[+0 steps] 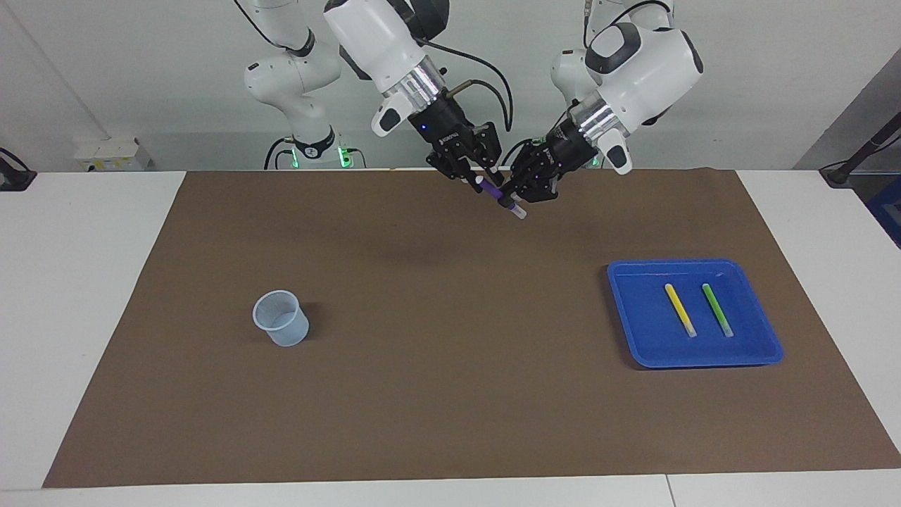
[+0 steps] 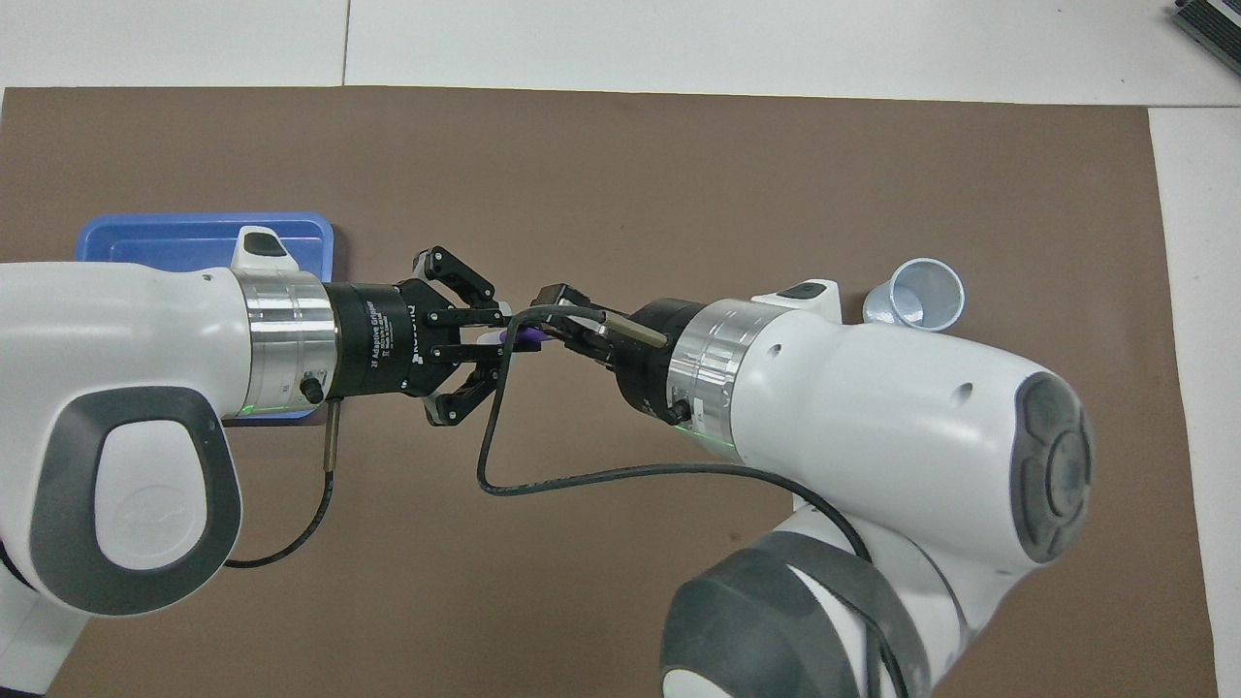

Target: Transfer and insert pens with both arms

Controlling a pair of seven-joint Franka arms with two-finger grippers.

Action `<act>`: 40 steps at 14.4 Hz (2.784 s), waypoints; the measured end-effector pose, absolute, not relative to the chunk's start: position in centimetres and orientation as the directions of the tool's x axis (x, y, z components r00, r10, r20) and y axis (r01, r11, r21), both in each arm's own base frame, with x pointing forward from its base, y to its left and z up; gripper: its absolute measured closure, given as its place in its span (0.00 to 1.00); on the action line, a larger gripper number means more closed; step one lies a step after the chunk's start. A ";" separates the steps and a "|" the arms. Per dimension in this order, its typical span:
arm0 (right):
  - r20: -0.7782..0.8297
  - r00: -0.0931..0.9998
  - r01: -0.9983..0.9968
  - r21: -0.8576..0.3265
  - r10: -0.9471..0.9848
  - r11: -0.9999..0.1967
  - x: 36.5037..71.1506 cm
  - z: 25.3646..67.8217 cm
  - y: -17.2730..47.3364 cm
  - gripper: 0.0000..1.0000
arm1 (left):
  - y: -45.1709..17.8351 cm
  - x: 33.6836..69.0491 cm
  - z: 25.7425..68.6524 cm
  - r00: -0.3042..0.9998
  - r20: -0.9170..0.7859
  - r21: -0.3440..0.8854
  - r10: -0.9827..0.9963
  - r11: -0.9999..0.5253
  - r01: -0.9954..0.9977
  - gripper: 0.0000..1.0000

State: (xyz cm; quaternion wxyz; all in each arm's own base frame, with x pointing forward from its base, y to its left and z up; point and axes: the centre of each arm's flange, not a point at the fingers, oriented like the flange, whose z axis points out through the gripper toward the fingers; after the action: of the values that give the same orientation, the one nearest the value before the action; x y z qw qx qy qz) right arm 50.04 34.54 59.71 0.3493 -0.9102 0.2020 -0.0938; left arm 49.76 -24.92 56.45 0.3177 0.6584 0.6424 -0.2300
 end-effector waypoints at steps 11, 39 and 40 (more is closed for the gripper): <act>0.036 0.904 -0.294 -0.670 -0.426 -0.682 50.1 59.5 34.4 0.82 | -24.6 49.9 56.5 0.080 -0.709 0.136 0.700 0.024 0.990 0.83; 0.215 0.755 0.621 0.066 0.619 -0.781 58.0 55.6 6.3 0.82 | -11.8 49.6 55.1 0.741 -0.232 0.227 0.630 -0.706 0.671 0.00; 0.211 0.759 0.618 0.065 0.616 -0.783 58.0 55.2 6.1 0.82 | -11.6 49.6 54.9 0.784 -0.206 0.225 0.586 -0.751 0.620 0.00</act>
State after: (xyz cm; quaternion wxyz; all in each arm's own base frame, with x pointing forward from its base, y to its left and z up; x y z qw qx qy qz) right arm 57.99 6.06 55.17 0.0044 -0.9377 -0.3292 -0.1111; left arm 49.61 -11.62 54.87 0.1417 0.9338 0.3229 -0.0610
